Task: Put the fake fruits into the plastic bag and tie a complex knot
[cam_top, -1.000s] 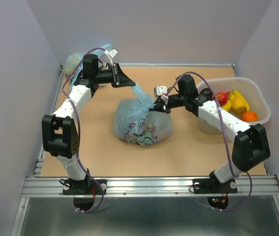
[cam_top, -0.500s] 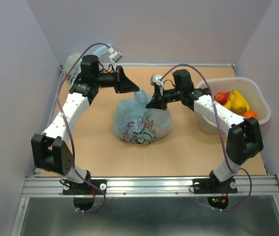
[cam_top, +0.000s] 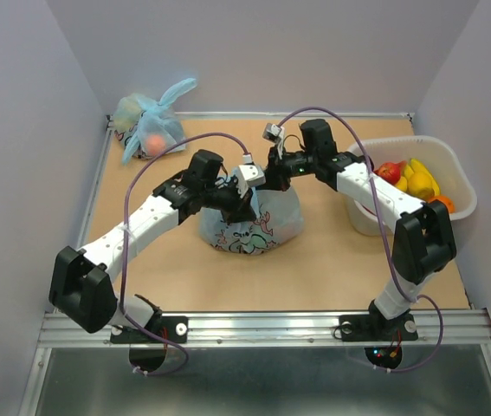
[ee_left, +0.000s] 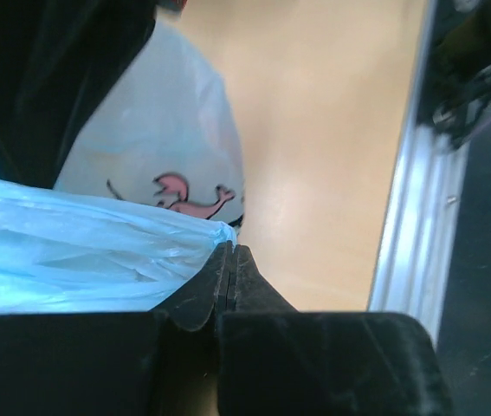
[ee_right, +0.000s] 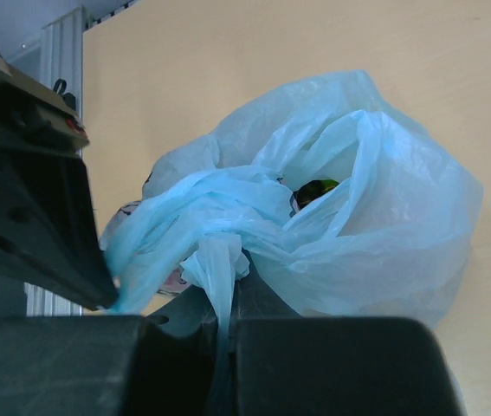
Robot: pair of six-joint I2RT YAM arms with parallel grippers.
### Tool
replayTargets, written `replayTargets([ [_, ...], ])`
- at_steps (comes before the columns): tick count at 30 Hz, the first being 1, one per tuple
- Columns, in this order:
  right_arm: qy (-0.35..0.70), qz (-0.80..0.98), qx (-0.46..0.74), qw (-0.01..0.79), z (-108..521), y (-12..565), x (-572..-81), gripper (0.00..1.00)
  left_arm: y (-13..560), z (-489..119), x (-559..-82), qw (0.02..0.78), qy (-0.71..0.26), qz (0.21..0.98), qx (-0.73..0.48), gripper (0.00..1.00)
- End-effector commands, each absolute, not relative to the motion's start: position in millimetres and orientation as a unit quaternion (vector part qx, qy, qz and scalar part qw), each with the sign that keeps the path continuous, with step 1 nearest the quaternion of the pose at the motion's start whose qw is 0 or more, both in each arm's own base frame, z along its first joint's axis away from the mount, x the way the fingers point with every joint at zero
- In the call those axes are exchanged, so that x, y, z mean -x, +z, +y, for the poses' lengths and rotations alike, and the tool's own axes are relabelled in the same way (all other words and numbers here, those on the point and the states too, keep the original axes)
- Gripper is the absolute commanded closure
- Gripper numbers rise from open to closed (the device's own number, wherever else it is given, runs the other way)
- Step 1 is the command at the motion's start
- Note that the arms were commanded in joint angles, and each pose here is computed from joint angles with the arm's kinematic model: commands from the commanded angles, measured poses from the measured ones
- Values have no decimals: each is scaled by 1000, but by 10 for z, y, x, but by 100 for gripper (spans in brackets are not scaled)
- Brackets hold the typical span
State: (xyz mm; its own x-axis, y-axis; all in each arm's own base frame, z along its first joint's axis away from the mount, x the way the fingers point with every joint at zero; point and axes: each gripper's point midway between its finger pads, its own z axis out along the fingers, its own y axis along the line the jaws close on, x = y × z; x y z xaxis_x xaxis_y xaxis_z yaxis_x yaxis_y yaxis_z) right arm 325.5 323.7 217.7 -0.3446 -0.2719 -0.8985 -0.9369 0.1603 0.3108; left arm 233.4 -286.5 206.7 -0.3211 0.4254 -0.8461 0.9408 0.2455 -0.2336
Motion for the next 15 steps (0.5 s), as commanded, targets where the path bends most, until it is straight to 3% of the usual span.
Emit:
replayTargets([
  [1,472,657,438,393,3279,2577,-3253,100,1781,-2778,-2507,354,-306,729,-499,100],
  [3,476,657,432,393,3277,2603,-3234,100,1666,-2798,-2534,349,-296,747,-482,100],
  [10,492,661,415,386,3220,2663,-3079,100,1677,-2555,-3267,459,-162,820,-300,100],
  [15,520,679,380,351,3209,2515,-2885,100,1817,-2616,-3413,485,-185,823,-232,100],
])
